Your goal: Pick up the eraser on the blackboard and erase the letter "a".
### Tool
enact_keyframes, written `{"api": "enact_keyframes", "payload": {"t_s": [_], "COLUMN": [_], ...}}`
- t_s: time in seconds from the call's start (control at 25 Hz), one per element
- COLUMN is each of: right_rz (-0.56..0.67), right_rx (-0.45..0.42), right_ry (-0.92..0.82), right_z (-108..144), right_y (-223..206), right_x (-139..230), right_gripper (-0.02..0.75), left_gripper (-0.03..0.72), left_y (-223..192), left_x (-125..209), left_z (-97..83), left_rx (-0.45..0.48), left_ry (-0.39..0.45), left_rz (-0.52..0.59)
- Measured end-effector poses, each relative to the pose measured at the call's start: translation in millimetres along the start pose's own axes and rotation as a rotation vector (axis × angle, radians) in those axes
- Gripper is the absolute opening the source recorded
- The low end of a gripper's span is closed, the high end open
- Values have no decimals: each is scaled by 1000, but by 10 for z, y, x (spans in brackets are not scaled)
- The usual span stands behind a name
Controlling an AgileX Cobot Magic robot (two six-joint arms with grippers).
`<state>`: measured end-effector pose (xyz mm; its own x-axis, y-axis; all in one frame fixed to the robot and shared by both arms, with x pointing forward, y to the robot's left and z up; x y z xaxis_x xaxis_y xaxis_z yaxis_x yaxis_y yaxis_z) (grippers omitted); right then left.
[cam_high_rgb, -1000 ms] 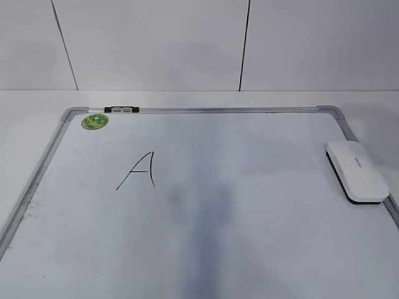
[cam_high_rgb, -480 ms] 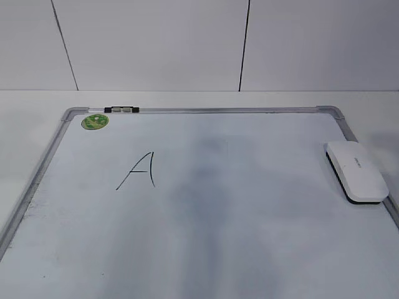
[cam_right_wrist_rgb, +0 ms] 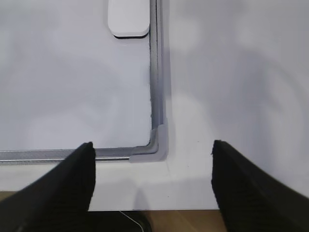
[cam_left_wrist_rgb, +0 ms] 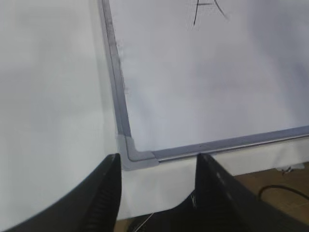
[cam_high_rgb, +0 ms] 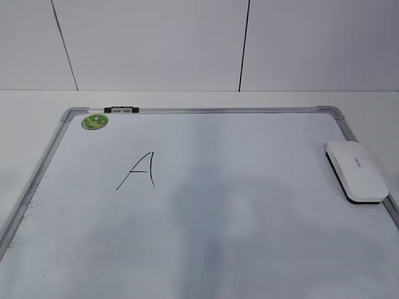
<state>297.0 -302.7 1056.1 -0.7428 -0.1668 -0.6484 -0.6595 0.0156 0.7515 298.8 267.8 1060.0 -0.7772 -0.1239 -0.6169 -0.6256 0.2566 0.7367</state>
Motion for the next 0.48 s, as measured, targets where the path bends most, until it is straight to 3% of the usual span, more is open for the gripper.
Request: {"api": "enact_keyframes", "payload": {"t_s": [0.24, 0.48], "right_rz": [14, 26], "right_rx": [35, 41], "right_ry": [12, 22], "right_z": [-16, -8], "right_y": [-101, -255], "right_x": [227, 302], "right_gripper": [593, 593], "left_gripper": [376, 376], "left_y": [-232, -262], "left_x": [286, 185], "left_z": [101, 171], "left_rx": [-9, -52], "left_ry": [19, -8], "left_rz": [58, -29]}}
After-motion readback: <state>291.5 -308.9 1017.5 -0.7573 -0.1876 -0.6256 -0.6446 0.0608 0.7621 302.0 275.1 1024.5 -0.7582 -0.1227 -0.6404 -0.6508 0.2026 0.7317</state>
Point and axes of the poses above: a point on each arm's last joint axis where the gripper is mounted, y pointing back along that axis away from the gripper, z along the wrist's bending axis when the last joint is at zero, x = y × z, the point moved 4 cm from there along -y, pointing out along that axis toward the gripper, and after that the axes turned 9 degrees about y, right-handed, at the moved point
